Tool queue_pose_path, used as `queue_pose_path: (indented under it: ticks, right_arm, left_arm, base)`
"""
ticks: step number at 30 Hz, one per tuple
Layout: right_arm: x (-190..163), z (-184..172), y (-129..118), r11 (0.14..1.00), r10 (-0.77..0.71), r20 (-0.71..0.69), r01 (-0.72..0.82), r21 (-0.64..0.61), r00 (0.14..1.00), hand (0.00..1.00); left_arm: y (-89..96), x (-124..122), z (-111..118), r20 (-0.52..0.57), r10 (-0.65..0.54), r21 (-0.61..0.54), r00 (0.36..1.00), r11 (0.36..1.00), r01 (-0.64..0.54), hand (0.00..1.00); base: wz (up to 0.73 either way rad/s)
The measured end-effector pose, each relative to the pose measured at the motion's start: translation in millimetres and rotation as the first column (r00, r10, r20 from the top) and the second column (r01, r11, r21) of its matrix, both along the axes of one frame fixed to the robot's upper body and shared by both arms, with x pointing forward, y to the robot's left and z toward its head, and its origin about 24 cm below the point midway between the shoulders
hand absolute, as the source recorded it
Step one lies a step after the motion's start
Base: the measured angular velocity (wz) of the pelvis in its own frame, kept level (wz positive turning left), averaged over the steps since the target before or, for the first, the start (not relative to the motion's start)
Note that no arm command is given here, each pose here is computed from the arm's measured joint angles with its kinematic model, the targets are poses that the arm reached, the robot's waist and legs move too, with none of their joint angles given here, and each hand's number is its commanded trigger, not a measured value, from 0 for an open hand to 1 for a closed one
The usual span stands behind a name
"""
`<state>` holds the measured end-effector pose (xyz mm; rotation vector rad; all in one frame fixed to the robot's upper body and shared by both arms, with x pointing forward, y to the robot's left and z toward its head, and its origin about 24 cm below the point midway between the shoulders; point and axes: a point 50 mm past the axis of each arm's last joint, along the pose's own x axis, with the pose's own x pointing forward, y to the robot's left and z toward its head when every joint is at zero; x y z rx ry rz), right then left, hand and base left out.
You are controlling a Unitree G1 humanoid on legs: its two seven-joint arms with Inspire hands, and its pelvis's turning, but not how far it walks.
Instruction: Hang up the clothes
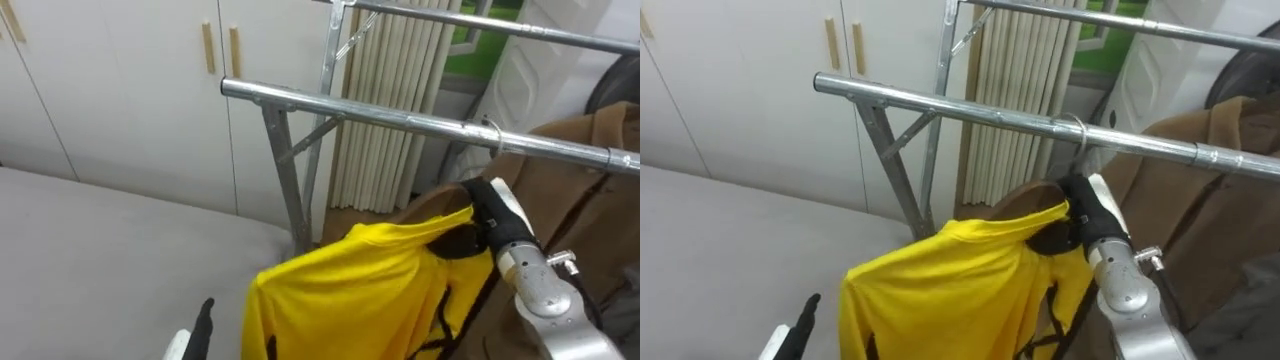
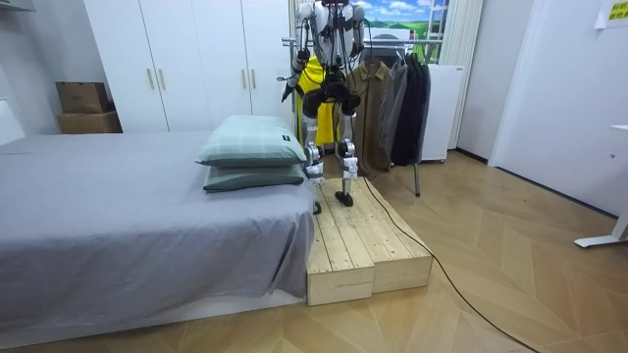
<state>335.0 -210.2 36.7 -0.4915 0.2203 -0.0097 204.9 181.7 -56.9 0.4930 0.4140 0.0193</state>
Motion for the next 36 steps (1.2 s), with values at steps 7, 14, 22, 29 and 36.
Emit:
queue_pose_path:
  ticks: [7,14,22,29,36]
  right_arm:
    - [-7.3,-25.9,-15.9,0.999,-0.029,-0.147,0.031,0.013,0.989,1.0]
    - [-7.2,-32.4,-25.8,0.997,-0.064,-0.211,0.07,0.022,0.975,1.0]
    - [-10.0,-39.2,-29.4,0.996,-0.075,-0.251,0.083,0.019,0.965,1.0]
    - [-10.1,-39.4,-29.3,0.997,-0.07,-0.255,0.078,0.022,0.965,1.0]
    - [0.6,-22.9,-32.2,0.984,-0.112,-0.175,0.085,-0.156,0.978,1.0]
  left_arm:
    - [-2.5,6.7,17.6,0.081,-0.015,-0.004,0.997,1.0,0.015,0.0]
    - [-3.0,6.5,17.2,0.071,-0.033,-0.008,0.997,0.999,0.033,0.0]
    - [-3.5,5.4,16.0,0.048,-0.095,0.013,0.994,0.995,0.094,0.0]
    - [-2.4,5.4,16.0,0.043,-0.103,0.014,0.994,0.995,0.103,0.0]
    - [-2.1,5.4,16.1,0.053,-0.086,0.019,0.995,0.996,0.085,0.0]
  base:
    - [0.11]
    - [0.01]
    - [0.0]
    - [0.0]
    - [-0.02]
